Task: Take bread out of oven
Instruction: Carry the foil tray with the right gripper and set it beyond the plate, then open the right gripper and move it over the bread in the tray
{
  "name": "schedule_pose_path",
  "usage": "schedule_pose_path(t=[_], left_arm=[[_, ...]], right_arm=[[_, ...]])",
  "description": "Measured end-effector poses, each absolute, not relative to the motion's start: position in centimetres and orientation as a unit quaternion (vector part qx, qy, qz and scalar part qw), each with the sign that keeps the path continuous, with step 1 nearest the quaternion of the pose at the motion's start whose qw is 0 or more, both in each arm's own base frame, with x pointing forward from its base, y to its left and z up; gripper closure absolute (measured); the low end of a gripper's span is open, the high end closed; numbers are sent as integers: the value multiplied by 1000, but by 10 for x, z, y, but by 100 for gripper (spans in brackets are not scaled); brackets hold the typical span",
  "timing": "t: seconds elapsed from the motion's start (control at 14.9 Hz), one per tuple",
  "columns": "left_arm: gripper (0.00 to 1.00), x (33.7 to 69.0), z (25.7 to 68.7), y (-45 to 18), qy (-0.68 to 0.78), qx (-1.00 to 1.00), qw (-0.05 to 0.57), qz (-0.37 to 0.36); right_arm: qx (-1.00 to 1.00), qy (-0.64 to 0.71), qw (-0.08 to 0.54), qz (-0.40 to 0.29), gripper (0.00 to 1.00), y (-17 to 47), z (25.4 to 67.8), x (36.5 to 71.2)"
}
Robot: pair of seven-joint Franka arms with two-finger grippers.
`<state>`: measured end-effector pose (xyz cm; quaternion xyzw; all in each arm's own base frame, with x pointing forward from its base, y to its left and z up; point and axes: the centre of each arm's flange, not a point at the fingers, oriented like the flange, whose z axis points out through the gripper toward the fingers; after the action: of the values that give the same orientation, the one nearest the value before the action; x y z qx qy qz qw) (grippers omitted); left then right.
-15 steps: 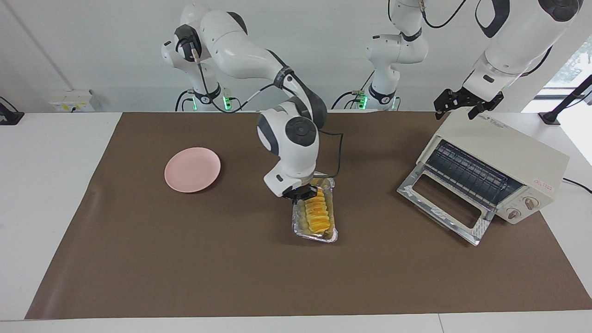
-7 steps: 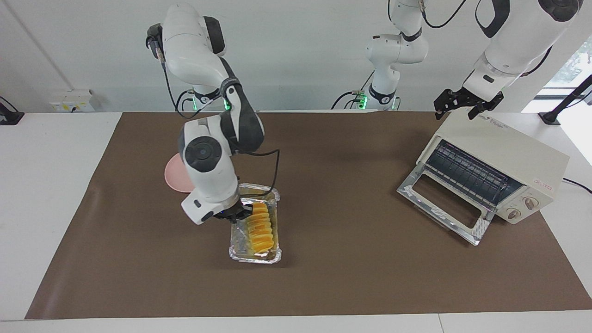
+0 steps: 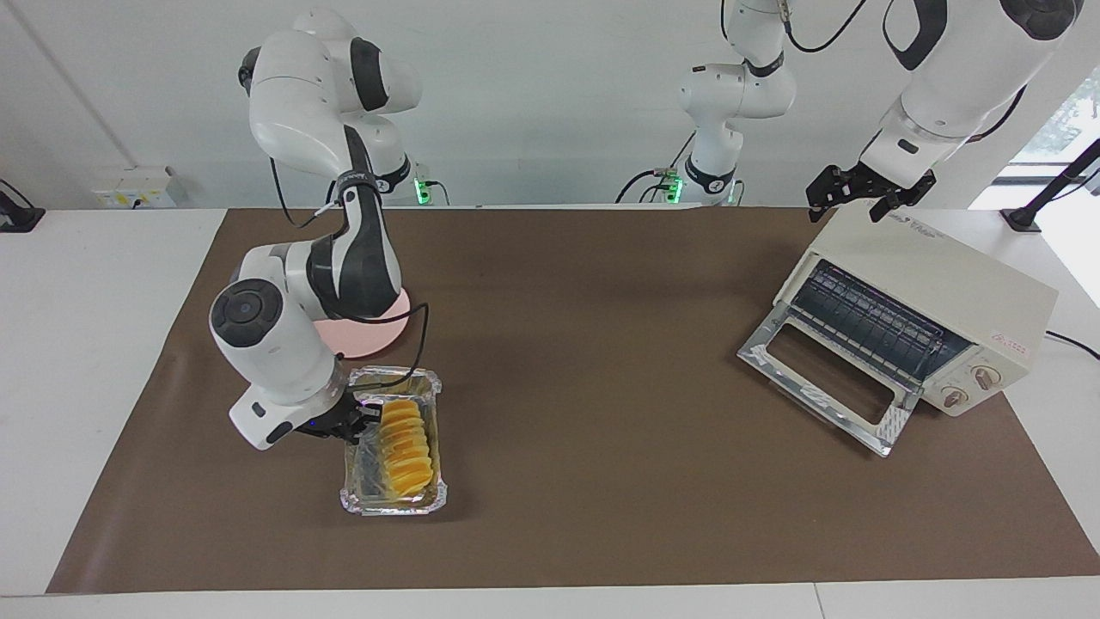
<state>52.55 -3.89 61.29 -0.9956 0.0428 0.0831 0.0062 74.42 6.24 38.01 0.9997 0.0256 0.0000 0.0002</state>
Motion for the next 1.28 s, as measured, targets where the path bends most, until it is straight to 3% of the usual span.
schedule_pose_path(t=[0.27, 0.6, 0.74, 1.28], left_arm=[[0, 525, 613, -39, 43, -996, 6, 83], [0, 525, 613, -39, 43, -996, 6, 83], [0, 525, 613, -39, 43, -996, 6, 83], [0, 525, 613, -39, 43, -996, 6, 83]], right_arm=[[999, 47, 4, 7, 98, 23, 359, 747], [999, 51, 4, 15, 98, 24, 333, 742], [999, 51, 4, 12, 83, 23, 331, 740], [995, 83, 41, -24, 2, 22, 357, 720]])
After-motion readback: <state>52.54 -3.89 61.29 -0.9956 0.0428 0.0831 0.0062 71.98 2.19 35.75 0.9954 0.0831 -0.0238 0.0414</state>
